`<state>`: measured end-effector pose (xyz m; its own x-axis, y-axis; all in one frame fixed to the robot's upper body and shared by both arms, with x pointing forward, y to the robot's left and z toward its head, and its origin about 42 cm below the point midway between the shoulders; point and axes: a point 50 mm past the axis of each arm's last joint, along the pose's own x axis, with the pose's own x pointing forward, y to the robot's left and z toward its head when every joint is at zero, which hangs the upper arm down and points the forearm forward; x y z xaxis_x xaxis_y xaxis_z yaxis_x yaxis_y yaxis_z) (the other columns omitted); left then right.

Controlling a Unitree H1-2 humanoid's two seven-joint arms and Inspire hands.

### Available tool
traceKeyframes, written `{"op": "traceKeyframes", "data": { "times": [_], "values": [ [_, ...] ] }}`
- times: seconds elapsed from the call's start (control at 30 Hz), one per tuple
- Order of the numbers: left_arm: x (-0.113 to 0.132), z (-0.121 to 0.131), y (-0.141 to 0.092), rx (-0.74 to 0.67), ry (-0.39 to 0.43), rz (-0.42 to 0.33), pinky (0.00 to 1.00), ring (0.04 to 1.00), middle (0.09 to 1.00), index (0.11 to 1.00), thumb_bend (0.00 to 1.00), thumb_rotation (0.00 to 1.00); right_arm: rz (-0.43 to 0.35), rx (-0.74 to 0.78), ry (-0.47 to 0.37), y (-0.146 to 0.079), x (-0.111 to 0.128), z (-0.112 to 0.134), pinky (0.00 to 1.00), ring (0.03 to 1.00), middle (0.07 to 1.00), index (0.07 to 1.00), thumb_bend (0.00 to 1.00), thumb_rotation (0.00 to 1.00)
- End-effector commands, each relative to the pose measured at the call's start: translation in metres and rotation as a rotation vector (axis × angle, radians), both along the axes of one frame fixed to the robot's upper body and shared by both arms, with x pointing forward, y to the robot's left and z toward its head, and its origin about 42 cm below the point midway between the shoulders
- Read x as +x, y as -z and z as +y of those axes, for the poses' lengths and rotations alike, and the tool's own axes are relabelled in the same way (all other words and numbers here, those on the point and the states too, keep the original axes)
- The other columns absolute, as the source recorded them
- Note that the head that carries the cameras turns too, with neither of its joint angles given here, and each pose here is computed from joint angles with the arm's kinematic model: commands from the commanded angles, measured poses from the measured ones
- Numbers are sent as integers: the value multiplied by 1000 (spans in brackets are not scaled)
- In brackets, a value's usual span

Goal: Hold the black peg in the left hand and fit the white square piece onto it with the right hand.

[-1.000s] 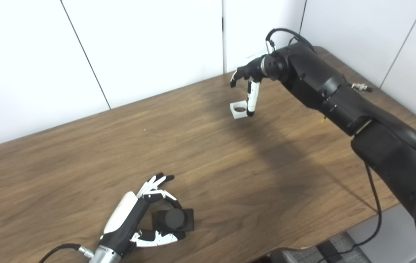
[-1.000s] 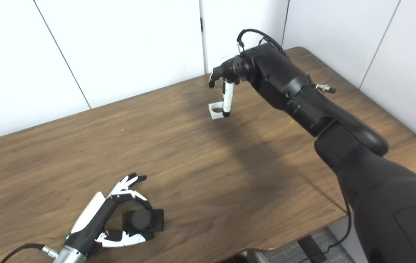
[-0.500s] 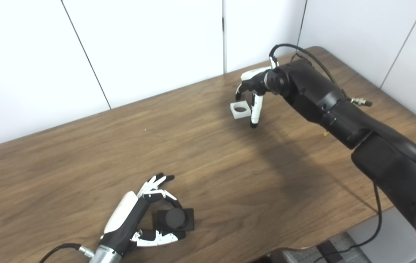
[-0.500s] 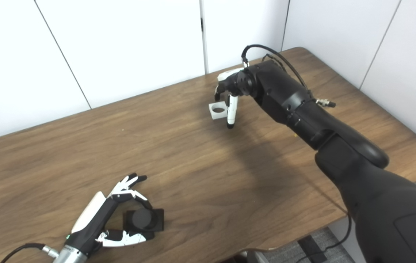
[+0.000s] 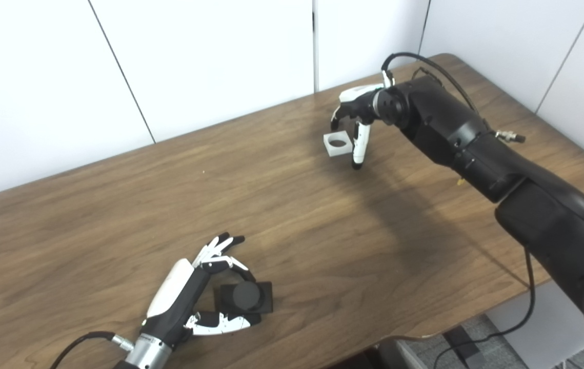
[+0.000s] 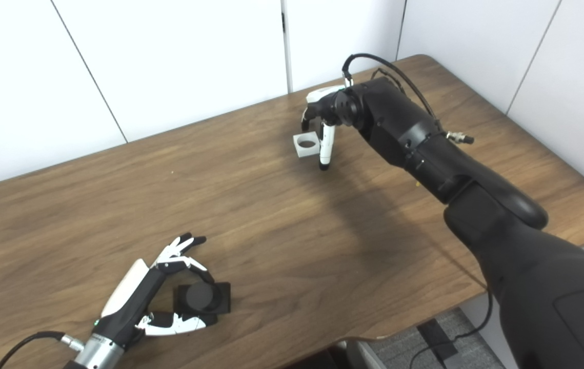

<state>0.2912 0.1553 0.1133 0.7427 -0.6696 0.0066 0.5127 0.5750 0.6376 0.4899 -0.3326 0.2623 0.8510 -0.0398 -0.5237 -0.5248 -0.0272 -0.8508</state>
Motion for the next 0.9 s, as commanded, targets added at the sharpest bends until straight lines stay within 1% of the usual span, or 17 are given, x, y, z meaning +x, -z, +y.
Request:
{"op": "traceKeyframes", "data": {
  "times": [0.0,0.13,0.3,0.37,0.43,0.67,0.87],
  "values": [
    [-19,11,30,96,-7,131,990,1000,933,487,523,64,-1,6,5,0,1,0,805,913,930,824,867,195],
    [-19,10,31,94,-9,132,989,1000,933,487,523,65,-9,20,15,3,0,-2,820,908,912,790,850,183],
    [-18,9,31,89,-10,137,964,1000,933,487,523,63,-20,30,14,9,-3,-3,800,888,880,750,837,175],
    [-18,9,32,86,-10,144,963,1000,936,487,523,63,-22,29,16,11,-4,-2,796,887,882,738,830,170],
    [-18,9,32,83,-10,145,964,1000,937,487,523,63,-22,24,16,14,-5,-2,797,894,895,741,823,177],
    [-18,8,31,83,-7,143,998,1000,939,487,523,66,-24,23,10,22,-8,1,788,897,893,734,827,178],
    [-18,7,31,83,-3,145,990,1000,940,487,523,67,-23,29,2,27,-9,5,802,899,893,733,822,181]
  ]
}}
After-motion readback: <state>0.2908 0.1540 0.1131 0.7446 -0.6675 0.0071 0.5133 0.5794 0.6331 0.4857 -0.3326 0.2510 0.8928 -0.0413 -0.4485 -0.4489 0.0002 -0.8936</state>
